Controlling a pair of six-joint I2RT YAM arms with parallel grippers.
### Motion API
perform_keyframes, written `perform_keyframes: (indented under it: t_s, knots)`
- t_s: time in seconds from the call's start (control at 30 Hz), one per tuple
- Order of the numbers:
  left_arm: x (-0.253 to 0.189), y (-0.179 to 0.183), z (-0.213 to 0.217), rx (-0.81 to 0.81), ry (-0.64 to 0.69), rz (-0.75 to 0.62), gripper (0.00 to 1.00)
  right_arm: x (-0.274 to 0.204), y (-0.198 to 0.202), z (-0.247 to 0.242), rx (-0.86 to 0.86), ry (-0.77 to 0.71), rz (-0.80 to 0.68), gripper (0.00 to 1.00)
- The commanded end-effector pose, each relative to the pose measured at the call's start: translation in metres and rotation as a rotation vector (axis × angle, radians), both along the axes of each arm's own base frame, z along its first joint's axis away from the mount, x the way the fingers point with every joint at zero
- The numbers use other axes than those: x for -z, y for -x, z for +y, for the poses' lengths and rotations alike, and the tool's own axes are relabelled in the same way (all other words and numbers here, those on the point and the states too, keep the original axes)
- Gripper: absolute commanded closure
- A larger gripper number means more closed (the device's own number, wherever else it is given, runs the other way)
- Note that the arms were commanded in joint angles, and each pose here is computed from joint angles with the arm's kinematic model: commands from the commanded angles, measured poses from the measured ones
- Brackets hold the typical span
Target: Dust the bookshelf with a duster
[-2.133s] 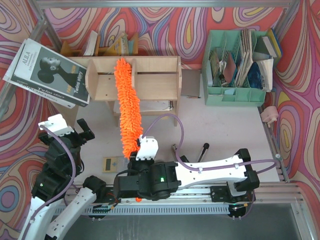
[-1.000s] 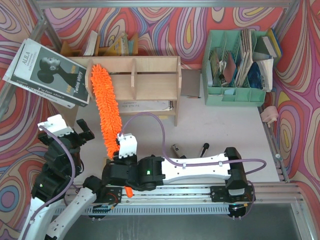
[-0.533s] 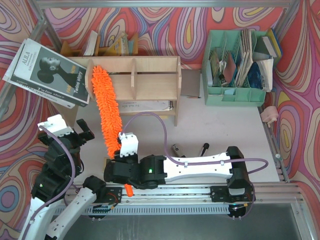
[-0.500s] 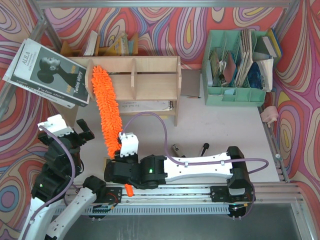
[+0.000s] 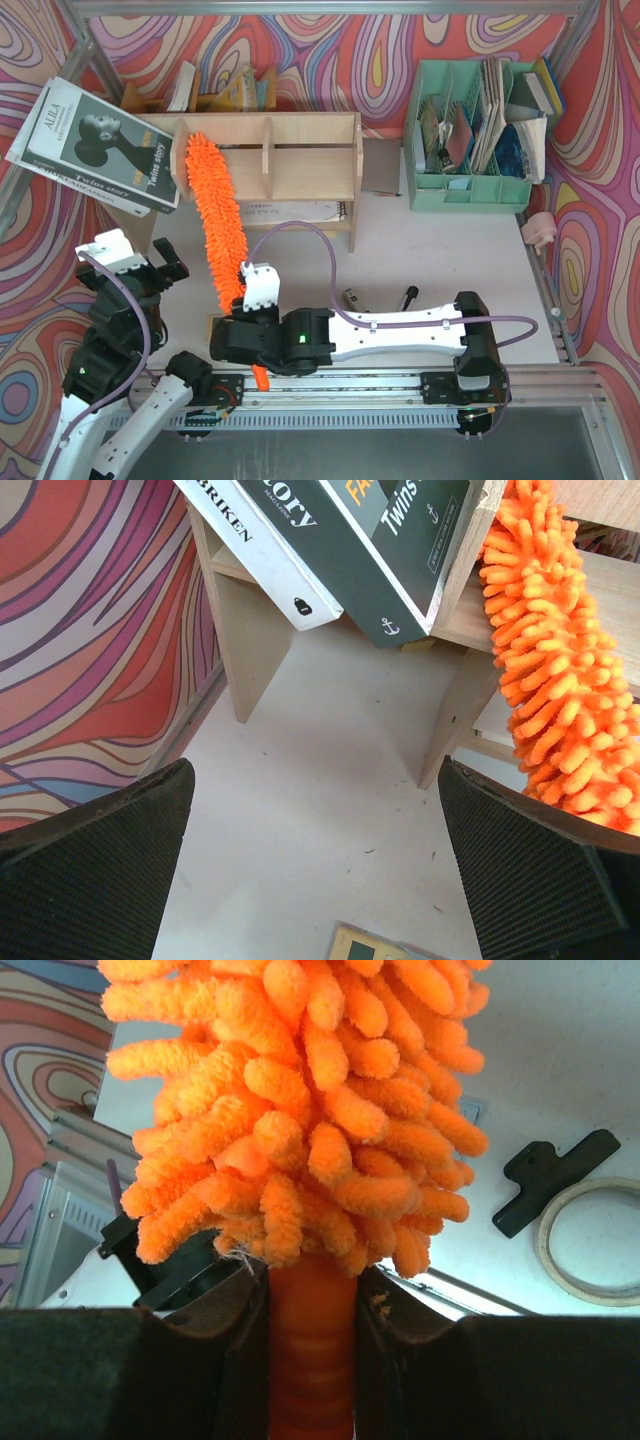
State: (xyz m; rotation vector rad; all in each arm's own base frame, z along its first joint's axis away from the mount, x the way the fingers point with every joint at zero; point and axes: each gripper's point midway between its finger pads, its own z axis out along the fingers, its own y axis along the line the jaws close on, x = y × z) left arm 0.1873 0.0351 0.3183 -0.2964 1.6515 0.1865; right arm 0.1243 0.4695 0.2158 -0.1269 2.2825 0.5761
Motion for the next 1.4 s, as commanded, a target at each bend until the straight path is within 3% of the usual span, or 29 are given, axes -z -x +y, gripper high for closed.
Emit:
perform_keyframes:
  t_s: [0.0,0.1,0.3,0.67,1.07,1.37]
  knots:
    - [0.0,0.002,0.002,-0.011,0.013,-0.013,0.01,-0.053,-0.003,-0.004,0.023,-0.075,-0.146,1.0]
    - [0.001,0.0,0.002,-0.012,0.009,-0.007,0.01,-0.071,0.003,-0.005,0.024,-0.096,-0.223,1.0]
    - [0.001,-0.001,0.001,-0.009,0.003,0.0,0.01,-0.088,0.0,-0.025,0.054,-0.115,-0.239,1.0]
    - [0.002,-0.002,0.001,-0.014,-0.002,0.007,0.01,-0.096,-0.007,-0.099,0.106,-0.099,-0.277,1.0]
    - [0.002,-0.001,0.002,-0.017,-0.003,0.006,0.01,-0.047,-0.004,-0.154,0.212,-0.028,-0.185,1.0]
    - [0.001,0.0,0.002,-0.013,0.002,0.001,0.01,-0.015,-0.002,-0.159,0.215,0.014,-0.135,1.0]
